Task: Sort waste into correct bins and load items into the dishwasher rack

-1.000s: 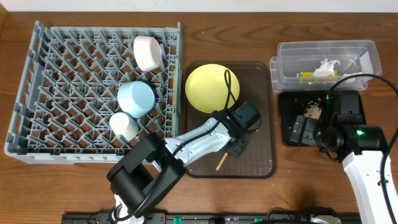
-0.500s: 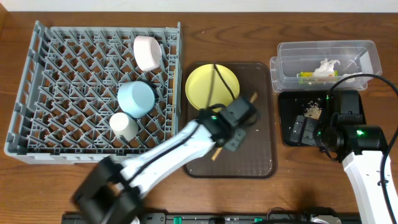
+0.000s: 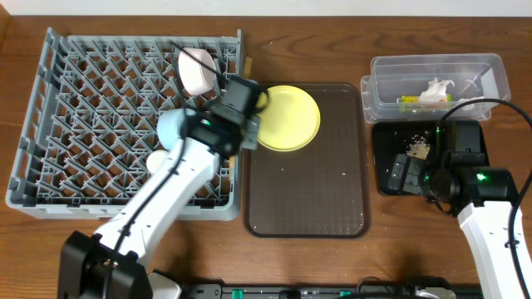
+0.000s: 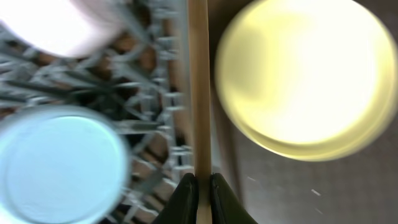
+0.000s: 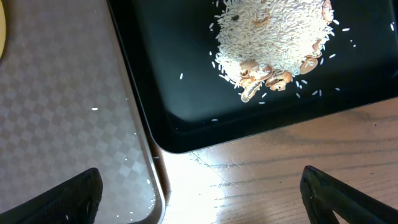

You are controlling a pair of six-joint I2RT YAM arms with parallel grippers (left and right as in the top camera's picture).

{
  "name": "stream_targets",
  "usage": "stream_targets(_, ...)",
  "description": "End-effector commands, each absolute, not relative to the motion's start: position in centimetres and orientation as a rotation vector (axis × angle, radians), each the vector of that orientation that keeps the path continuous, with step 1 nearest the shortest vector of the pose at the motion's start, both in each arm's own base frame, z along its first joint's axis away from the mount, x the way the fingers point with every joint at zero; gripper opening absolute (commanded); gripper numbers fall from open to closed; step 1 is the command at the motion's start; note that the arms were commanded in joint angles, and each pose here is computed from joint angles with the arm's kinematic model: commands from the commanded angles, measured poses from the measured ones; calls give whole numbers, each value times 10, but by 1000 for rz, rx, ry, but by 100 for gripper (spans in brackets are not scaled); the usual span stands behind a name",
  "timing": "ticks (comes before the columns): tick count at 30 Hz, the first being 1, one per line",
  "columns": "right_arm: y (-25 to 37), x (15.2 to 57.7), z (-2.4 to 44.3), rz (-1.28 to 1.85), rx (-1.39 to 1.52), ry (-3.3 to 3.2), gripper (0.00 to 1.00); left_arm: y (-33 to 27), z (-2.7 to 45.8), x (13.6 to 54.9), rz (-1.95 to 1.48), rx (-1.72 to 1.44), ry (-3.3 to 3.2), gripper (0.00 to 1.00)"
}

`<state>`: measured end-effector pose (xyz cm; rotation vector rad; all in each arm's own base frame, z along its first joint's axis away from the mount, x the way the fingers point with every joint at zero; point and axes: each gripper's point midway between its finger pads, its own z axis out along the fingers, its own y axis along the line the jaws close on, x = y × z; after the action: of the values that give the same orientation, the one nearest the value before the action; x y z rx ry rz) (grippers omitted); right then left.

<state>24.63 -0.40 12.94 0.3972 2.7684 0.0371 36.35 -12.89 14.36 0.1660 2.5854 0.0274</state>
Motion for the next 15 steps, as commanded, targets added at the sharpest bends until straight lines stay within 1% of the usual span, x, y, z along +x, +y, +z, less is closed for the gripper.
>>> stream_targets(1, -8, 247, 131, 29, 410, 2761, 99, -107, 140, 372, 67, 100, 2592, 11)
stream_targets(8, -8, 247, 131, 29, 410, 2761, 99, -96, 130, 376, 90, 64, 2616, 17)
stream_targets(9, -8, 247, 131, 29, 410, 2761, 99, -96, 131, 376, 89, 64, 2615, 24)
stream_targets(12, -8, 247, 131, 29, 410, 2761, 99, -96, 131, 377, 88, 63, 2612, 36)
stream_targets(15, -8, 247, 131, 29, 411, 2762, 99, -96, 131, 376, 88, 63, 2613, 38)
